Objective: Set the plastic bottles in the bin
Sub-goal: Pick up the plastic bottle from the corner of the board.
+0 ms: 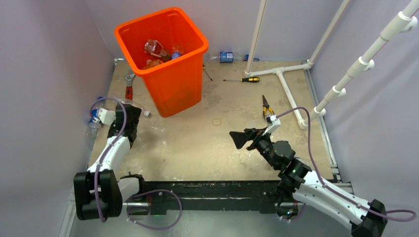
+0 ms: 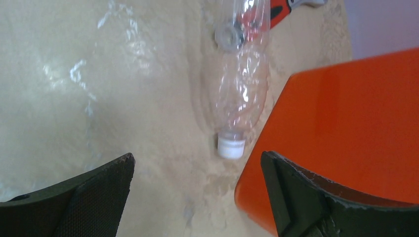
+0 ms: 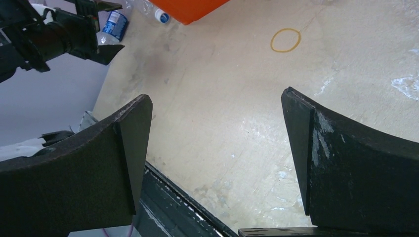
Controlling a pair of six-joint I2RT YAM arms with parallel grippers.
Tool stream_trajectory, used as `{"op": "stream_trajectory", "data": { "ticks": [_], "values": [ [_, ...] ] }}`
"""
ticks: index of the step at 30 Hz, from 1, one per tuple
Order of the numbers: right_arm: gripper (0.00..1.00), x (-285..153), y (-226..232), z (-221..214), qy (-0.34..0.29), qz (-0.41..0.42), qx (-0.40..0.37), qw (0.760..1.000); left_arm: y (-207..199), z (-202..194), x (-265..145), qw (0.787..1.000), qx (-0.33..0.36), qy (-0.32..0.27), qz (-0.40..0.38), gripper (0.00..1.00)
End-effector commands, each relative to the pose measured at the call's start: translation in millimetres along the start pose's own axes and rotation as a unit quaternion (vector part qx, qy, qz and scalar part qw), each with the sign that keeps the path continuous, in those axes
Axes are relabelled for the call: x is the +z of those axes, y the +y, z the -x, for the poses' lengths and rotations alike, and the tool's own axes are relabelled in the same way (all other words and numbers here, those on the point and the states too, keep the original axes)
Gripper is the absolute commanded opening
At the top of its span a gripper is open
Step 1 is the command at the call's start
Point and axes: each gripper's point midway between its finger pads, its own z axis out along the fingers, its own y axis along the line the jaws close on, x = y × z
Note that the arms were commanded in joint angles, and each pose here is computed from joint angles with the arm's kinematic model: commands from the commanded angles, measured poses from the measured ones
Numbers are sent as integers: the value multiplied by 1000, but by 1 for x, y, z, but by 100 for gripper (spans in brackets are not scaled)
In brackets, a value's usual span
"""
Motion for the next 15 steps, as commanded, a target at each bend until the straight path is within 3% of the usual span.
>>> {"op": "stream_trajectory", "data": {
  "ticks": [1, 9, 15],
  "values": [
    [99, -4, 16, 12, -20, 38, 10, 999, -38, 24, 23, 998, -19, -7, -62, 99],
    [99, -5, 19, 16, -21, 43, 2, 999, -70, 19, 49, 993, -22, 18, -116, 99],
    [99, -5, 21, 9, -11, 51, 11, 999, -73, 16, 65, 994, -6, 21, -104, 99]
  ]
}}
